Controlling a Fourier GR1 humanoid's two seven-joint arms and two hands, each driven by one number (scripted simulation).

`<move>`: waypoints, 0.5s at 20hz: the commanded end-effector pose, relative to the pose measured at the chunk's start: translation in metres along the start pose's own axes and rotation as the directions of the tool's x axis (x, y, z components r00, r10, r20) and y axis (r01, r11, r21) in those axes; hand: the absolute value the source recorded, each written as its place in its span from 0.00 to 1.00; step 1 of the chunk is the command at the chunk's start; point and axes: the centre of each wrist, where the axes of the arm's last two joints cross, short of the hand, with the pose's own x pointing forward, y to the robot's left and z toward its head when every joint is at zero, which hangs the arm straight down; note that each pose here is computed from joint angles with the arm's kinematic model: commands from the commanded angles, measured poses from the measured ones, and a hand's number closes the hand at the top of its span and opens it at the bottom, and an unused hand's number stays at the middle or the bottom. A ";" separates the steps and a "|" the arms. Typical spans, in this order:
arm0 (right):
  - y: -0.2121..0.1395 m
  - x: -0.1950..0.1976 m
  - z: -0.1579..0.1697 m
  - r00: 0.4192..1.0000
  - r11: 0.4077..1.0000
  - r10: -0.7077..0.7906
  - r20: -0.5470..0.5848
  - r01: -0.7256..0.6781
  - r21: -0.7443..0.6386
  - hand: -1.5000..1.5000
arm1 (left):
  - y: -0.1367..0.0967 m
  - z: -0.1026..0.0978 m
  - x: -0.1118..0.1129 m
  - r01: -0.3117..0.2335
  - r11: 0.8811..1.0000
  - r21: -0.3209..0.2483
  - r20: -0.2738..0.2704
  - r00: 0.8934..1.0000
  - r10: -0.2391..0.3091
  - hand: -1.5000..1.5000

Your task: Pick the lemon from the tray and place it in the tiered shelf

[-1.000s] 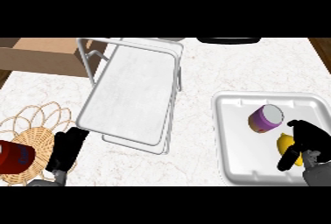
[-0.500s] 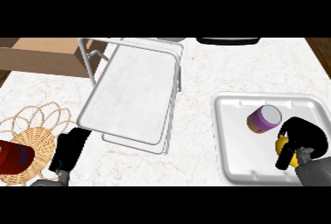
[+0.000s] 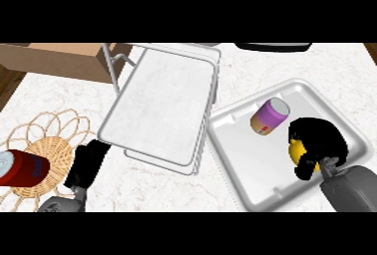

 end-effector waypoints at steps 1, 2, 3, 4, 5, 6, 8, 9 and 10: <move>-0.024 0.054 0.022 0.851 0.996 0.089 0.518 -0.078 -0.042 1.00 | -0.007 -0.005 0.006 0.020 0.998 -0.059 0.017 1.000 -0.019 0.50; -0.033 0.055 0.025 0.789 0.995 0.105 0.605 -0.087 -0.059 1.00 | -0.014 -0.008 0.008 0.022 0.997 -0.069 0.022 1.000 -0.020 0.50; -0.041 0.055 0.026 0.731 0.994 0.111 0.673 -0.096 -0.060 1.00 | -0.006 -0.003 0.002 0.017 0.998 -0.061 0.007 1.000 -0.016 0.50; -0.054 0.051 0.028 0.666 0.995 0.099 0.739 -0.068 -0.071 1.00 | -0.002 -0.005 0.004 0.027 0.999 -0.034 0.003 1.000 -0.027 0.50; -0.067 0.043 0.023 0.628 0.995 0.102 0.772 -0.055 -0.086 1.00 | -0.002 0.001 -0.001 0.019 0.999 -0.050 -0.002 1.000 -0.019 0.50; -0.078 0.039 0.022 0.569 0.993 0.104 0.816 -0.008 -0.121 1.00 | -0.004 -0.005 0.001 0.012 1.000 -0.010 -0.006 1.000 -0.012 0.50; -0.121 0.014 0.013 0.523 0.985 0.123 0.843 0.039 -0.168 1.00 | 0.011 0.002 -0.004 0.021 1.000 -0.015 -0.013 1.000 -0.021 0.50; -0.137 0.011 0.010 0.496 0.978 0.139 0.857 0.066 -0.197 1.00 | -0.002 -0.001 -0.004 0.019 1.000 -0.005 -0.022 1.000 -0.019 0.50; -0.157 0.000 0.010 0.470 0.971 0.138 0.872 0.110 -0.212 1.00 | 0.011 0.000 -0.003 0.004 1.000 -0.010 -0.015 1.000 -0.004 0.50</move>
